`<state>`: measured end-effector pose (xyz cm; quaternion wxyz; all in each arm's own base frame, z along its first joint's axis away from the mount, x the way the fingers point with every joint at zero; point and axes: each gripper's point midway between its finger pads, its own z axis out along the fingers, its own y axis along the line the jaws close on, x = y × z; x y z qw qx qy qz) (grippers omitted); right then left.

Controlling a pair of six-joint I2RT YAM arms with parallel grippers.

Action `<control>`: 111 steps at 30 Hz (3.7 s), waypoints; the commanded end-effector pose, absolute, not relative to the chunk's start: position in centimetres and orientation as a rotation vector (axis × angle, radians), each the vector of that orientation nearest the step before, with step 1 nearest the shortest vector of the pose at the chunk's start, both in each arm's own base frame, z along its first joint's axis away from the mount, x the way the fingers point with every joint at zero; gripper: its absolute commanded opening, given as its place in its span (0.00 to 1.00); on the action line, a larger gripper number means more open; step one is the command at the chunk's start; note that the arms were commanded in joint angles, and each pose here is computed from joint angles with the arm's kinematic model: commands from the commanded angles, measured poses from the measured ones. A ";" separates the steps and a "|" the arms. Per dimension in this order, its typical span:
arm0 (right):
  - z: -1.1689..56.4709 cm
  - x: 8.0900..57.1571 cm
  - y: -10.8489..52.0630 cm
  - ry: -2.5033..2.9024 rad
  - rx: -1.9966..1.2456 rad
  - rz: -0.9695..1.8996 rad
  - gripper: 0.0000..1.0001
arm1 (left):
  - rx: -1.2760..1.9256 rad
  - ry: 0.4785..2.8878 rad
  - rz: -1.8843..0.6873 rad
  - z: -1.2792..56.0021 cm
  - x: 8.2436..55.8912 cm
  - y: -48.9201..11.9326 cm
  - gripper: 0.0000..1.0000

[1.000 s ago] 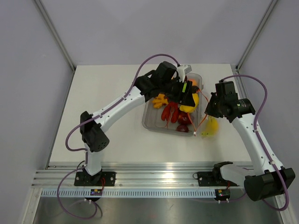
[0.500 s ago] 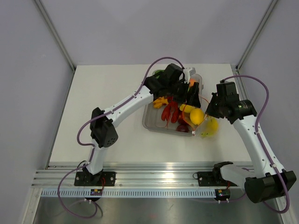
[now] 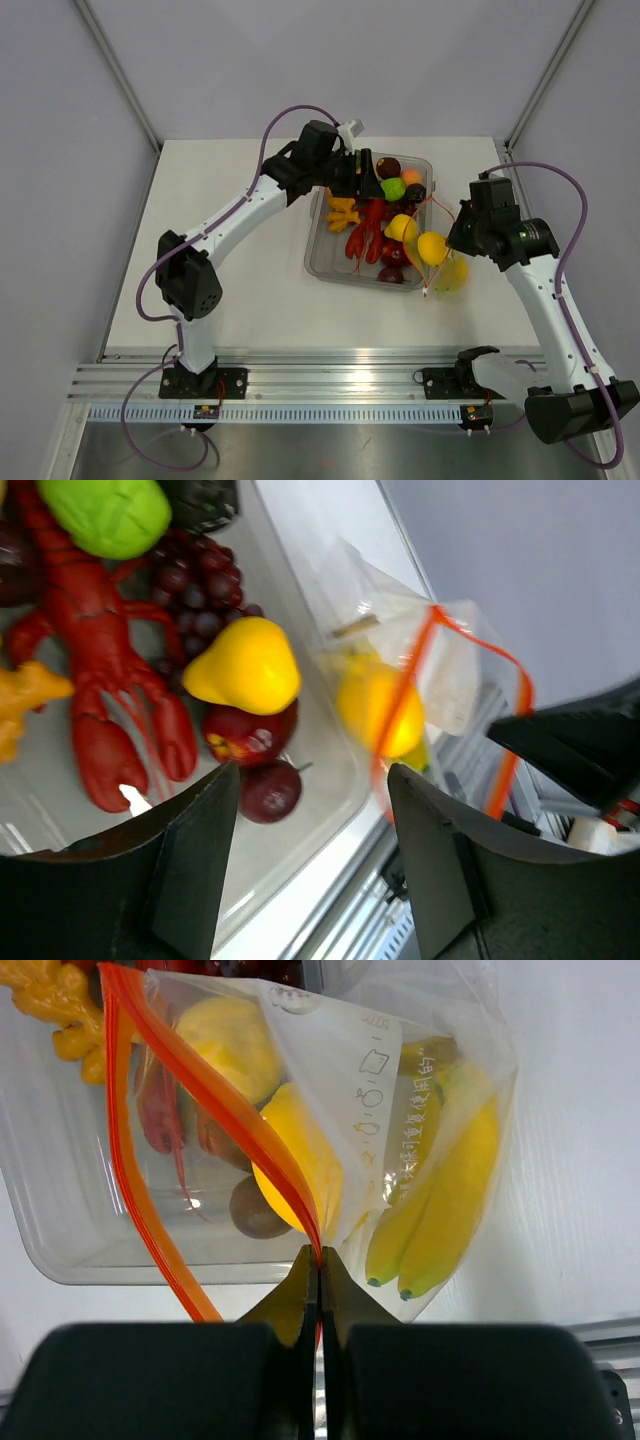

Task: Place the food in the zip-top bag and seal the zipper
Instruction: Pick up the fake fruit from the bin, then place the fake fruit in the zipper food storage bag.

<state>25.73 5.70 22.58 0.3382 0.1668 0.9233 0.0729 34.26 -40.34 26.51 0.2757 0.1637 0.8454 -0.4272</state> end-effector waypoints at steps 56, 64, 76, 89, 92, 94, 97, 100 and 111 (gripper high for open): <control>25.4 25.0 4.6 2.317 0.460 0.159 0.00 | 0.641 2.361 -0.716 14.7 36.9 -48.0 0.39; 25.4 24.9 4.7 2.315 0.459 0.163 0.00 | 0.635 2.272 -0.716 21.1 35.9 -45.2 0.00; 24.8 25.3 5.7 2.325 0.457 0.229 0.00 | 0.644 2.070 -0.996 34.6 30.7 -42.0 0.00; 25.7 24.2 6.2 2.294 0.466 0.297 0.00 | 0.835 2.044 -1.361 35.1 22.5 -49.5 0.00; 25.9 23.9 6.1 2.280 0.475 0.307 0.00 | 0.887 2.026 -1.370 34.6 22.0 -50.1 0.00; 26.0 23.8 6.1 2.277 0.473 0.307 0.00 | 0.917 2.002 -1.395 34.1 21.7 -50.5 0.00; 26.3 23.9 6.2 2.272 0.472 0.312 0.00 | 0.932 1.997 -1.394 33.3 21.9 -50.8 0.00; 26.5 23.9 6.2 2.264 0.470 0.316 0.00 | 0.930 2.030 -1.388 31.7 22.2 -51.4 0.00; 26.4 23.5 5.5 2.260 0.473 0.279 0.00 | 0.942 2.033 -1.341 33.8 22.1 -50.3 0.85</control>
